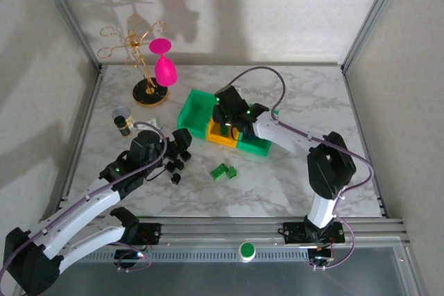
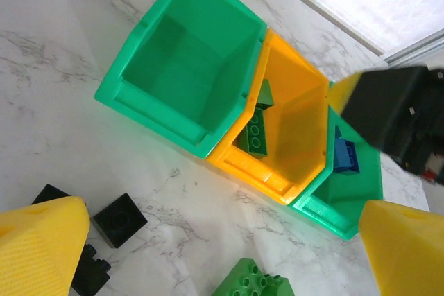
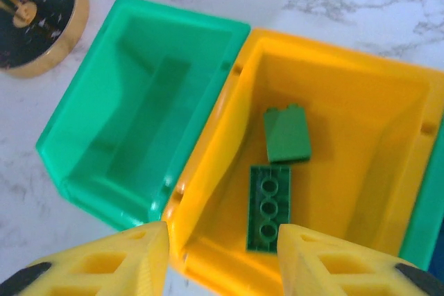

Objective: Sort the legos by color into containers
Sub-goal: Pick up the lego from the bottom-center of the table.

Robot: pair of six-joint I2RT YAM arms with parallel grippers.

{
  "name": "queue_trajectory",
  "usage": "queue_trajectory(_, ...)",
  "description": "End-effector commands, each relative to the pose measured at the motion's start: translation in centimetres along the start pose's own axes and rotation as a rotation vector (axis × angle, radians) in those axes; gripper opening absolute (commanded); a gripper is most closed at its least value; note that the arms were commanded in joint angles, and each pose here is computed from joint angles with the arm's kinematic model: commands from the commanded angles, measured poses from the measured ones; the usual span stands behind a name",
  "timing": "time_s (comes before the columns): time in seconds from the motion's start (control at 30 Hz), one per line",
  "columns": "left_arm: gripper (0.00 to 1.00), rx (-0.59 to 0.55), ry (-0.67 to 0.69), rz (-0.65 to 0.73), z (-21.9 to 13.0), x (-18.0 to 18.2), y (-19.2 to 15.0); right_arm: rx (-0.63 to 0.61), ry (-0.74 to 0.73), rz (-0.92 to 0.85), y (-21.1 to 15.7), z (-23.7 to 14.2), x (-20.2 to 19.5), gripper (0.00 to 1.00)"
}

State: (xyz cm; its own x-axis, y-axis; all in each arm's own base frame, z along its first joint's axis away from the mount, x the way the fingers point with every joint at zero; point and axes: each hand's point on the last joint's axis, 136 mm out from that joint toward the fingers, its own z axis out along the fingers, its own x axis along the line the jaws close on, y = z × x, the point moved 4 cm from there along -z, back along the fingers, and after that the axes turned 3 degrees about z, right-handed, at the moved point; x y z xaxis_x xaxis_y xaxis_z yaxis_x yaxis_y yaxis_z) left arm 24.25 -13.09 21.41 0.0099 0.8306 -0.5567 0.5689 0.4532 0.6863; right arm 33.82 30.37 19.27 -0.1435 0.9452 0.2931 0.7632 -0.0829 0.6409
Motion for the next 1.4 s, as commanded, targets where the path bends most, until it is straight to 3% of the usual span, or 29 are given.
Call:
queue_trajectory(0.0,1.0,0.024,-0.036,-0.015,-0.3,-0.7,-0.5,-0.002,0.005,0.017,-1.6,-2.6,-0.3,0.46)
queue_trajectory(0.4,1.0,0.076,-0.07,-0.041,-0.2,-1.3,-4.1,0.143,-0.021,0.001,-12.7,-5.7,-3.4,0.5)
queue_trajectory(0.7,1.0,0.092,-0.066,-0.041,-0.3,-1.3,-5.3,0.238,-0.061,-0.063,-18.1,-5.0,-4.6,0.56)
queue_trajectory(1.1,1.0,0.095,-0.05,-0.031,0.0,-1.2,-5.5,0.275,-0.061,-0.135,-19.3,-3.0,-3.8,0.59)
queue_trajectory(1.37,1.0,0.09,-0.037,-0.02,-0.1,-1.0,-5.4,0.276,-0.096,-0.162,-19.4,-2.0,-3.8,0.53)
